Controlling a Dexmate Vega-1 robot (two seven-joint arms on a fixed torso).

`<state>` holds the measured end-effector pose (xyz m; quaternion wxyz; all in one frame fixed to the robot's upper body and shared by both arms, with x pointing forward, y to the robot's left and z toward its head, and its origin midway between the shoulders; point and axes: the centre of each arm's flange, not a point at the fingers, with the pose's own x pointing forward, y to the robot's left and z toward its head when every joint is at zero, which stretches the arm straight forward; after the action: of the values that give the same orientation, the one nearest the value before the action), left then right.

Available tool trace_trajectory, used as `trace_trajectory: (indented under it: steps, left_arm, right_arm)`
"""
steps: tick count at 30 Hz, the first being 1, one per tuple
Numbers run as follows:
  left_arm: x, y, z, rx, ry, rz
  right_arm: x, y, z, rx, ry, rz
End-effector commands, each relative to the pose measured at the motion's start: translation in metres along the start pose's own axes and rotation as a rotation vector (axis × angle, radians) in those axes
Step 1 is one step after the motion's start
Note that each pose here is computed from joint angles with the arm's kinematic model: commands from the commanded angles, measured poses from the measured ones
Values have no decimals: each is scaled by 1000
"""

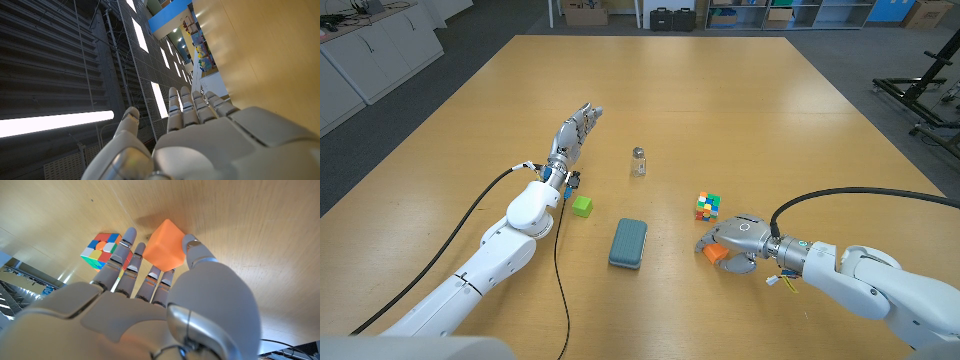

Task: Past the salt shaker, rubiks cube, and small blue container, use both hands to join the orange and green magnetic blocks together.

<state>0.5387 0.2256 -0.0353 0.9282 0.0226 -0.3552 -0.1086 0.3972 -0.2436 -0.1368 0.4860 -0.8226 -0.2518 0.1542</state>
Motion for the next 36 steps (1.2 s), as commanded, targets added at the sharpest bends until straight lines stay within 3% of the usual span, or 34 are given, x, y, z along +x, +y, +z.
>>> trace_trajectory:
  steps: [1,17,24,36]
  left_arm:
    - [0,-2,-7,-7,12,0]
    - [7,-4,-14,-18,22,-18]
    - [9,-5,-18,-24,28,-24]
    - [10,-3,-20,-25,29,-24]
  right_arm:
    - [-2,-1,-7,21,25,11]
    - [-8,-4,-11,50,98,24]
    - [-4,0,-7,54,95,46]
    - [-3,0,-6,68,140,39]
